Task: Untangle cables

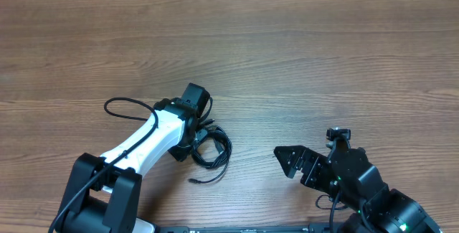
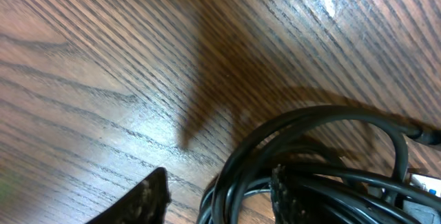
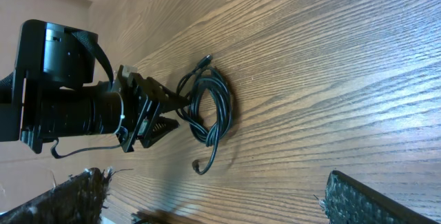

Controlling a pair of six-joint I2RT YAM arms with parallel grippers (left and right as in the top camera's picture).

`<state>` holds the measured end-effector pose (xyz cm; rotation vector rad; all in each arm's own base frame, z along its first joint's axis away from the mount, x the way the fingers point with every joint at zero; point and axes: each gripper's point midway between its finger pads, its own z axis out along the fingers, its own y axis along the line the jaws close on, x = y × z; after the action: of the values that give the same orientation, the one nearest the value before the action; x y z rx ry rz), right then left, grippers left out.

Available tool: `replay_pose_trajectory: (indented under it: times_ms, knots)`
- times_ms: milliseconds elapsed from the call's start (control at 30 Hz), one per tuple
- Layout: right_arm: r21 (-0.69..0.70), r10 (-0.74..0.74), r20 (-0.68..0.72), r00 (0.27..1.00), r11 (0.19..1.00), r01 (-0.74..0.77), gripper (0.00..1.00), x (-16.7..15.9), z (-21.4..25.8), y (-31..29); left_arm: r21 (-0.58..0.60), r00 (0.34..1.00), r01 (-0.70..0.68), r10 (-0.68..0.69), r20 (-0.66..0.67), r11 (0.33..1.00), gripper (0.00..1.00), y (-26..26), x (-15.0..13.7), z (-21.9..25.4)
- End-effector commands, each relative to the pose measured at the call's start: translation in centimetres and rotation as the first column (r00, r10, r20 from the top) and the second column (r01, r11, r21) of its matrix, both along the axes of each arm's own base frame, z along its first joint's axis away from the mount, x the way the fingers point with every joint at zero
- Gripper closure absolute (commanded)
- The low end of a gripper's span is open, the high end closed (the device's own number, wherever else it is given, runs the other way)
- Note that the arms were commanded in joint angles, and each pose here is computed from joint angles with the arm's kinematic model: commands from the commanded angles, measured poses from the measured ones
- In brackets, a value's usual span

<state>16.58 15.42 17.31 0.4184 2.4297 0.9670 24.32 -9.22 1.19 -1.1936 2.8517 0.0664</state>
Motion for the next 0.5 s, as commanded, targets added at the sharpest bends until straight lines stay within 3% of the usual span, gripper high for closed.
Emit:
replay_pose_trajectory:
  times_ms: [0,100,167,300,467]
  knots:
    - [-0.002,-0.015,0.014,1.000,1.000,0.015,0.00,0.3,0.3,-0.2,0.060,1.000,-0.001,0.002,-0.010,0.998,0.42,1.2,-0.5,-0.5]
    - [-0.002,-0.015,0.015,1.000,1.000,0.015,0.00,0.3,0.3,-0.2,0.047,1.000,-0.003,0.003,0.006,0.999,0.28,0.9,0.0,-0.6]
    - [-0.002,-0.015,0.015,1.000,1.000,0.015,0.00,0.3,0.3,-0.2,-0.002,1.000,-0.004,0.004,0.018,1.000,0.25,0.0,0.4,-0.6]
    - [-0.002,-0.015,0.014,1.000,1.000,0.015,0.00,0.3,0.3,-0.2,-0.050,1.000,-0.017,0.018,0.019,0.999,0.33,-0.5,0.7,-0.6]
    - [-0.003,-0.015,0.014,1.000,1.000,0.015,0.00,0.2,0.3,-0.2,-0.119,1.000,-0.025,0.027,0.013,0.993,0.32,-1.0,1.0,-0.5]
